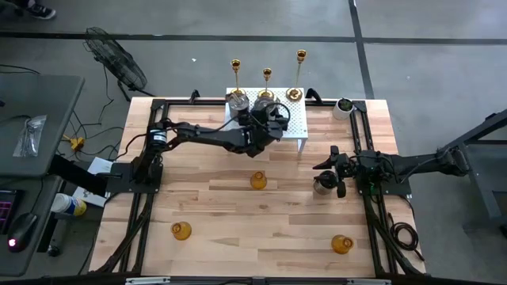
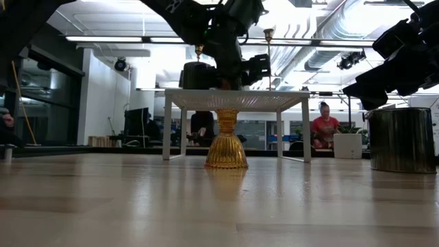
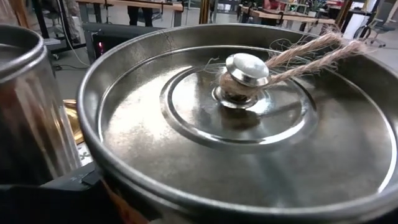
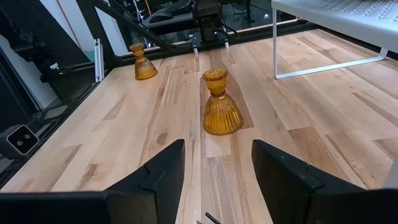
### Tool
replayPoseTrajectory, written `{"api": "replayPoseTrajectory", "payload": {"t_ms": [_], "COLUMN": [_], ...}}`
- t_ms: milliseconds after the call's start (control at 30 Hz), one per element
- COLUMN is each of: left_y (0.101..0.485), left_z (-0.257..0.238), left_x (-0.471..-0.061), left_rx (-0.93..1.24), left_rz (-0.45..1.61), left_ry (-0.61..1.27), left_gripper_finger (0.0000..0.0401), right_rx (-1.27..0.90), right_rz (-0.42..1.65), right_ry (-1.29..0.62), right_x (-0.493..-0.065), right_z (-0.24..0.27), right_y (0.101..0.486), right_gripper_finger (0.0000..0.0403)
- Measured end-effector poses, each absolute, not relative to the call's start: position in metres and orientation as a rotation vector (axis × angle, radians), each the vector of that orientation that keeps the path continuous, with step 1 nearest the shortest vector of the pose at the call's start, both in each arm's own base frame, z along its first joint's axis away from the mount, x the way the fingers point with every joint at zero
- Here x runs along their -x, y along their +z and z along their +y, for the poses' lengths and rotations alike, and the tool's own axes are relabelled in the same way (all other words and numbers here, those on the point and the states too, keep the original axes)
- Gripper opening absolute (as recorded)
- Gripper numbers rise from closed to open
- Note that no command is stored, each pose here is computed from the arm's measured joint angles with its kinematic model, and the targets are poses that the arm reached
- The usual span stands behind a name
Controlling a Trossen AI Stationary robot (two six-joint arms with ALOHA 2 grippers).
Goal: Pick & Place candle stick holders
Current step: Put the left scented candle on the shelf
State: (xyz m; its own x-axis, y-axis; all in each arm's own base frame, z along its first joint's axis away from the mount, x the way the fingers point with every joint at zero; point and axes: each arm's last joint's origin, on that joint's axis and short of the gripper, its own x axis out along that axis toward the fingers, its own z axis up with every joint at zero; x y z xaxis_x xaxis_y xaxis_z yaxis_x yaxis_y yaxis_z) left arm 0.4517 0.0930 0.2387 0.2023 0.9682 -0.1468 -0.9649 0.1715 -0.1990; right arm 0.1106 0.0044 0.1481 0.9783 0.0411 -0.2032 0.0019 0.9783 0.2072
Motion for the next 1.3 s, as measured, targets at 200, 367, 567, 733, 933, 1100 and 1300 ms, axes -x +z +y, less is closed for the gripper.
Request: {"api": "replayPoseTrajectory", "payload": {"t_ms": [200, 367, 567, 733, 933, 1100, 1300], "left_y": [0.236, 0.236, 0.236, 0.236, 0.236, 0.239, 0.248], "left_z": [0.099, 0.102, 0.101, 0.101, 0.101, 0.101, 0.101], "left_x": [-0.449, -0.449, -0.45, -0.45, -0.45, -0.451, -0.454], "left_rx": [0.252, 0.254, 0.254, 0.254, 0.226, 0.179, 0.14], "left_rz": [0.02, 0.029, 0.06, 0.065, 0.084, 0.085, 0.051], "left_ry": [1.384, 1.378, 1.332, 1.324, 1.325, 1.339, 1.336], "left_gripper_finger": [0.0353, 0.0353, 0.037, 0.0378, 0.038, 0.0381, 0.0381], "right_rx": [-0.208, -0.208, -0.208, -0.208, -0.208, -0.209, -0.208], "right_rz": [0.208, 0.208, 0.208, 0.208, 0.209, 0.209, 0.209], "right_ry": [0.02, 0.02, 0.02, 0.02, 0.02, 0.02, 0.02], "right_x": [-0.111, -0.111, -0.111, -0.111, -0.111, -0.111, -0.111], "right_z": [0.004, 0.004, 0.004, 0.004, 0.004, 0.004, 0.004], "right_y": [0.148, 0.148, 0.148, 0.148, 0.148, 0.148, 0.148], "right_gripper_finger": [0.0179, 0.0179, 0.0179, 0.0179, 0.0179, 0.0179, 0.0179]}}
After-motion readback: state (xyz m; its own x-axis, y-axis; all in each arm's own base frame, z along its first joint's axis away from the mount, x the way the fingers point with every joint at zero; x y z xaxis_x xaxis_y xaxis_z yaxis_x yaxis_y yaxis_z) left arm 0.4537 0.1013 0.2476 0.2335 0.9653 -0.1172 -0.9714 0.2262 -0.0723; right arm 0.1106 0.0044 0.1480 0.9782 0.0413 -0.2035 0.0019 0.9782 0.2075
